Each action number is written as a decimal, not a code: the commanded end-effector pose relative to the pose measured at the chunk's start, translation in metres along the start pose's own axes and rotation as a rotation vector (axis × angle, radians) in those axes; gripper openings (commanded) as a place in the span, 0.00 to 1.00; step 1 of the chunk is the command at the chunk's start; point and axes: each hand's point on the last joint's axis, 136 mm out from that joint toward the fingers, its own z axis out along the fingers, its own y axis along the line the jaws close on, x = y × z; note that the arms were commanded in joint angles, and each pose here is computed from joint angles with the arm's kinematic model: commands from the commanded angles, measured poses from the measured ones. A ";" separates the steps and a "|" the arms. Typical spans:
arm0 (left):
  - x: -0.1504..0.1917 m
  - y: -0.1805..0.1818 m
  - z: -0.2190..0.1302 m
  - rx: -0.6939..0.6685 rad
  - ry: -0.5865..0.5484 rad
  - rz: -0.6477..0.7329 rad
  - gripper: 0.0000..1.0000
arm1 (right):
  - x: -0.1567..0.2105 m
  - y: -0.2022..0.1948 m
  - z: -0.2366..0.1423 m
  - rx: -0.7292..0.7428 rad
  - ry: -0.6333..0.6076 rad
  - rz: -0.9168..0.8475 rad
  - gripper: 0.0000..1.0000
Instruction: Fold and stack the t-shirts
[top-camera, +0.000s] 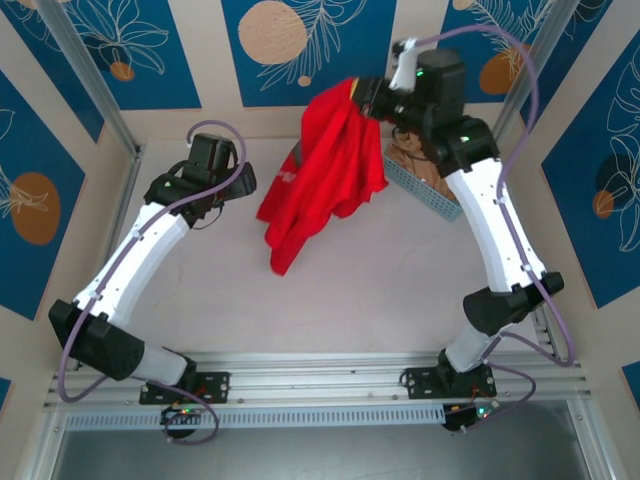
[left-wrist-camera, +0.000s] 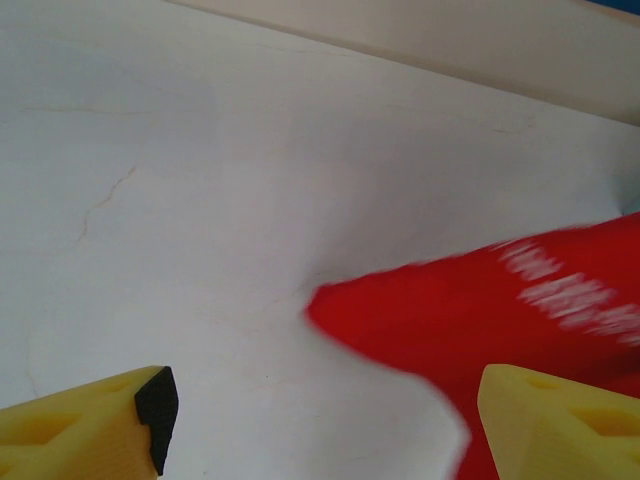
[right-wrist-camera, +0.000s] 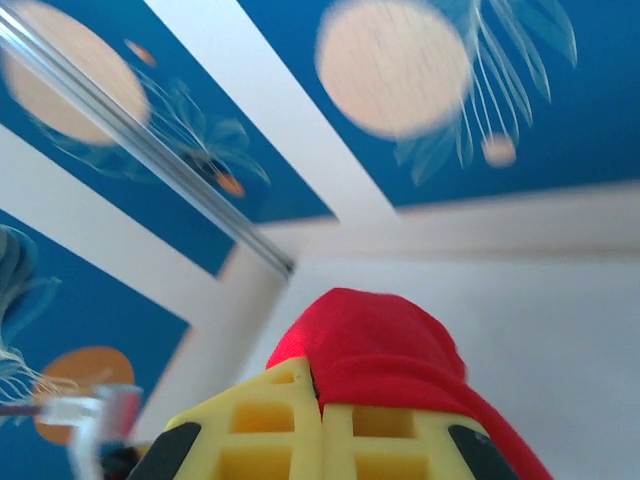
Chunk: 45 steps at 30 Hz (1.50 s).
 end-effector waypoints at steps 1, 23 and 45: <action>0.010 0.006 -0.007 0.005 0.032 0.012 0.77 | 0.090 -0.071 0.023 0.239 0.247 0.172 0.00; 0.111 -0.088 0.028 0.228 0.298 0.183 0.65 | 0.086 -0.123 -0.022 0.191 0.168 0.063 0.00; 0.006 0.002 -0.044 -0.125 -0.073 0.019 0.71 | 0.219 0.078 0.045 -0.463 0.543 -0.238 0.00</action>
